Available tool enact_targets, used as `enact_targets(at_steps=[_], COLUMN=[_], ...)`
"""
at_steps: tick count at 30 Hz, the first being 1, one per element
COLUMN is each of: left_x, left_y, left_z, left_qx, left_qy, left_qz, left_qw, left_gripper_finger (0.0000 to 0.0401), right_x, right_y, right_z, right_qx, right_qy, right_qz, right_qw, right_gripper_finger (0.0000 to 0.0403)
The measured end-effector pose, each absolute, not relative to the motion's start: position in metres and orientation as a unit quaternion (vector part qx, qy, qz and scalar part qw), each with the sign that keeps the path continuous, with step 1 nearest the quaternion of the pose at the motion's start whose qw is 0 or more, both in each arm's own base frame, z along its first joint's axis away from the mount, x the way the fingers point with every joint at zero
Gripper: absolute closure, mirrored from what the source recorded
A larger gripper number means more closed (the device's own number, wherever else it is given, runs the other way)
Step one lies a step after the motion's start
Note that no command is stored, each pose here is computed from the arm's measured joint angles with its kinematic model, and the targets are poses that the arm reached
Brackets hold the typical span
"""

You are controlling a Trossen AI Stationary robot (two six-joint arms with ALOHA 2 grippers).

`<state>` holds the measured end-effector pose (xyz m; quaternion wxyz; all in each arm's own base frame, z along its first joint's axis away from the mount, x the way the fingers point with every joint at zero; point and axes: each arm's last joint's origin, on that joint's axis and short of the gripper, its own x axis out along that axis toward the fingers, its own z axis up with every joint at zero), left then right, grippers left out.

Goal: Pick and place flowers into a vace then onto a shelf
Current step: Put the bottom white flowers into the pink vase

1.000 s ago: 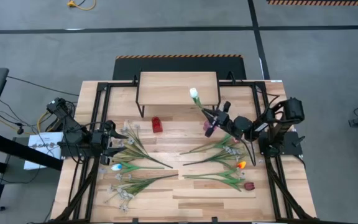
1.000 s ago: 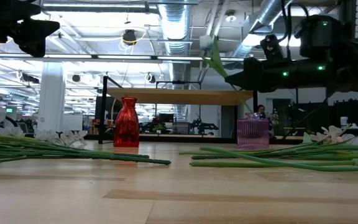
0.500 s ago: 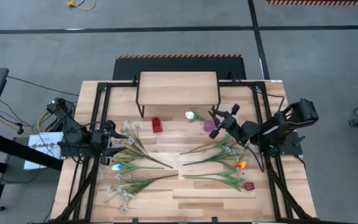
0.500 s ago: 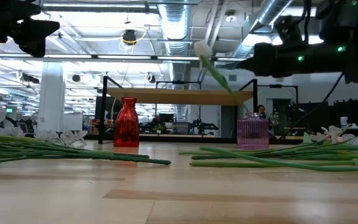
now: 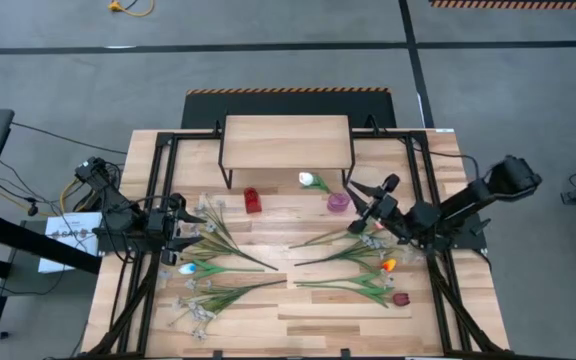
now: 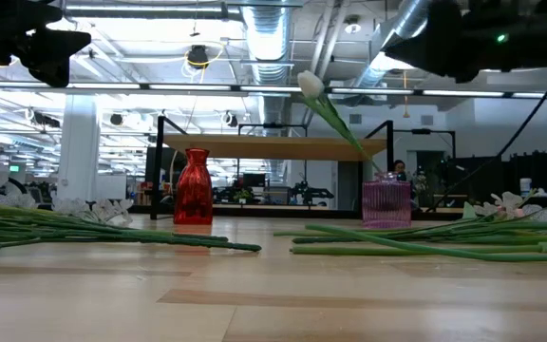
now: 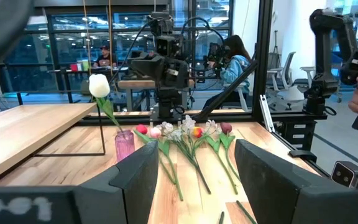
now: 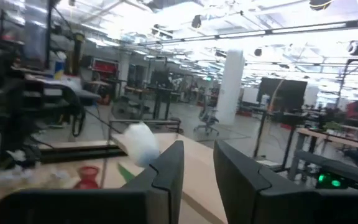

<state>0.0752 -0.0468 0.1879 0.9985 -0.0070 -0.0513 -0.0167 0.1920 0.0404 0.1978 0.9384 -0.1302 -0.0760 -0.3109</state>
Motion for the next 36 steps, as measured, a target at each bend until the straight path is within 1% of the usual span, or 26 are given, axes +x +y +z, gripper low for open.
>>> enact_targets(at_steps=[5, 8, 12, 15, 18, 20, 22, 24, 29, 36], left_x=[0.075, 0.075, 0.075, 0.075, 0.075, 0.075, 0.075, 0.075, 0.075, 0.075], left_y=[-0.047, -0.047, -0.047, -0.047, -0.047, -0.047, -0.047, -0.046, -0.046, -0.046], left_z=[0.188, 0.188, 0.189, 0.189, 0.189, 0.19, 0.19, 0.191, 0.191, 0.191], left_qx=[-0.007, -0.008, -0.01, -0.011, -0.012, -0.013, -0.015, -0.017, -0.018, -0.025], left_qy=[-0.052, -0.052, -0.055, -0.055, -0.057, -0.058, -0.06, -0.062, -0.062, -0.062], left_qz=[-0.017, -0.017, -0.017, -0.017, -0.017, -0.017, -0.016, -0.016, -0.013, -0.014], left_qw=[0.999, 0.998, 0.998, 0.998, 0.998, 0.998, 0.998, 0.998, 0.998, 0.998], left_gripper_finger=[0.0197, 0.0197, 0.0197, 0.0197, 0.0197, 0.0197, 0.0197, 0.0197, 0.0197, 0.0197], right_x=[0.179, 0.171, 0.166, 0.161, 0.153, 0.148, 0.142, 0.137, 0.136, 0.143], right_y=[0.047, 0.046, 0.044, 0.036, 0.026, 0.019, 0.013, 0.008, 0.002, 0.002], right_z=[0.207, 0.218, 0.237, 0.256, 0.276, 0.289, 0.298, 0.3, 0.287, 0.283], right_qx=[-0.153, -0.146, -0.165, -0.164, -0.117, -0.067, -0.028, 0.004, 0.032, 0.029], right_qy=[-0.038, -0.038, -0.005, 0.084, 0.171, 0.209, 0.241, 0.275, 0.357, 0.37], right_qz=[-0.304, -0.276, -0.179, -0.107, -0.02, 0.015, 0.016, -0.008, -0.043, -0.042], right_qw=[0.94, 0.949, 0.97, 0.977, 0.978, 0.976, 0.97, 0.961, 0.933, 0.928], right_gripper_finger=[0.0337, 0.0341, 0.0349, 0.0359, 0.0371, 0.038, 0.0388, 0.0393, 0.0393, 0.0394])
